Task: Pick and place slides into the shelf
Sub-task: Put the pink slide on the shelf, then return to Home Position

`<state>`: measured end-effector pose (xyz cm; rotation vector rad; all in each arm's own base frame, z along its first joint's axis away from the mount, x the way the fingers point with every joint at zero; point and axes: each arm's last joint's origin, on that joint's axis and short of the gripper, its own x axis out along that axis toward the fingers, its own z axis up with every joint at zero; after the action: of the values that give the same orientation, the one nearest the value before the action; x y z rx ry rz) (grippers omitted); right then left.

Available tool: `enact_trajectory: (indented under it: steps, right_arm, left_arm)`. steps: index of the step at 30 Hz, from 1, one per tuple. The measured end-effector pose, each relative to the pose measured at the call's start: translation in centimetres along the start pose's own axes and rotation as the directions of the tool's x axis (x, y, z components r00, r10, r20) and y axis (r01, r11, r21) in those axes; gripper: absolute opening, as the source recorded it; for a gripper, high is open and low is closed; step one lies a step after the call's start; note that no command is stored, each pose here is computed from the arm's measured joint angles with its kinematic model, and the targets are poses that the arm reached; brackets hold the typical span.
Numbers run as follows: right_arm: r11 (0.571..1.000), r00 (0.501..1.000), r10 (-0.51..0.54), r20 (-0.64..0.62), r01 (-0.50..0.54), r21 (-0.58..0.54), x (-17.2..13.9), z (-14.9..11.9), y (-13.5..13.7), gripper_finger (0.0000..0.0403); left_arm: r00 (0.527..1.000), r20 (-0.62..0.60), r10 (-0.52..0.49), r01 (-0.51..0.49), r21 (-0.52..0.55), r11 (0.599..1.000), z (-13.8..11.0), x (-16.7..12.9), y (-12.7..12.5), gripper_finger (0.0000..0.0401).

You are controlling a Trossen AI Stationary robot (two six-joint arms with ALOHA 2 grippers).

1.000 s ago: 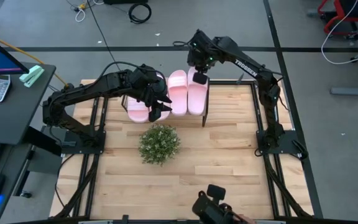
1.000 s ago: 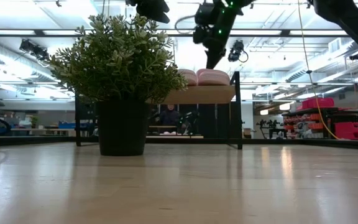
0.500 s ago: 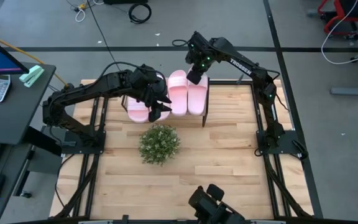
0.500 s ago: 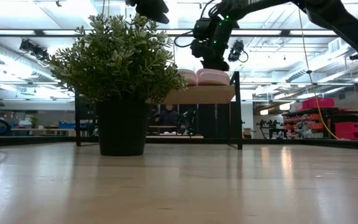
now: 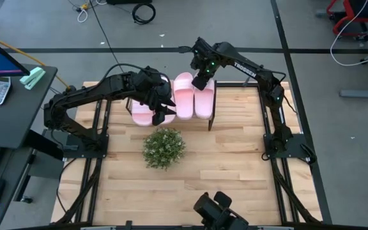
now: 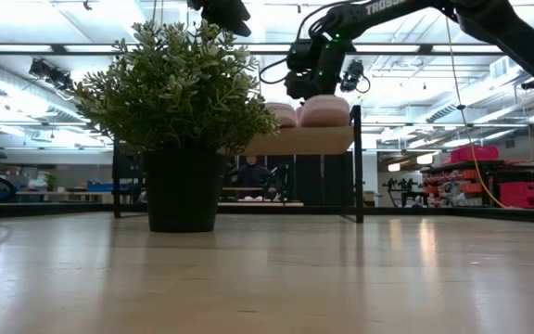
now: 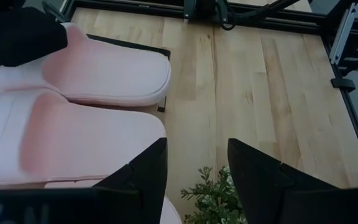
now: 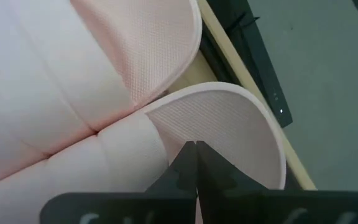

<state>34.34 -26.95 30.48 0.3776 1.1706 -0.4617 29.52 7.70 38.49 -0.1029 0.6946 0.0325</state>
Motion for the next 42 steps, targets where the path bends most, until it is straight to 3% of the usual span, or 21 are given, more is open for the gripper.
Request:
enact_trajectory:
  steps: [5, 13, 21, 30, 36, 42]
  right_arm:
    - [1.0, 1.0, -0.001, 0.011, 0.001, 0.007, -0.2, 0.1, 0.0, 0.0003]
    - [1.0, 0.999, -0.005, 0.051, 0.005, -0.003, -2.1, 0.6, 0.1, 0.0039]
    - [0.997, 0.999, 0.008, 0.042, -0.005, -0.081, -6.0, -0.3, 1.0, 0.0049]
    - [0.987, 0.997, 0.031, 0.067, -0.02, -0.156, -11.3, -2.8, 4.1, 0.0039]
    - [0.982, 0.991, 0.058, 0.117, -0.036, -0.183, -13.7, -4.0, 6.3, 0.0042]
    - [0.972, 0.99, 0.083, 0.115, -0.055, -0.228, -15.4, -5.3, 8.3, 0.0039]
  left_arm:
    - [1.0, -0.002, 0.0, 0.0, 0.001, 1.0, 0.0, 0.0, 0.0, 0.0172]
    - [1.0, -0.002, 0.0, 0.0, 0.002, 1.0, 0.0, 0.0, 0.0, 0.0172]
    - [1.0, -0.001, 0.002, -0.002, 0.023, 1.0, 0.0, 0.0, 0.1, 0.0172]
    - [0.999, 0.045, 0.026, -0.027, 0.026, 0.999, 0.4, -0.2, 0.9, 0.0172]
    - [0.997, 0.045, 0.066, -0.064, -0.033, 0.997, 0.0, -0.2, 2.1, 0.0173]
    - [0.976, 0.178, 0.128, -0.102, -0.147, 0.984, -2.8, -0.5, 2.8, 0.0166]
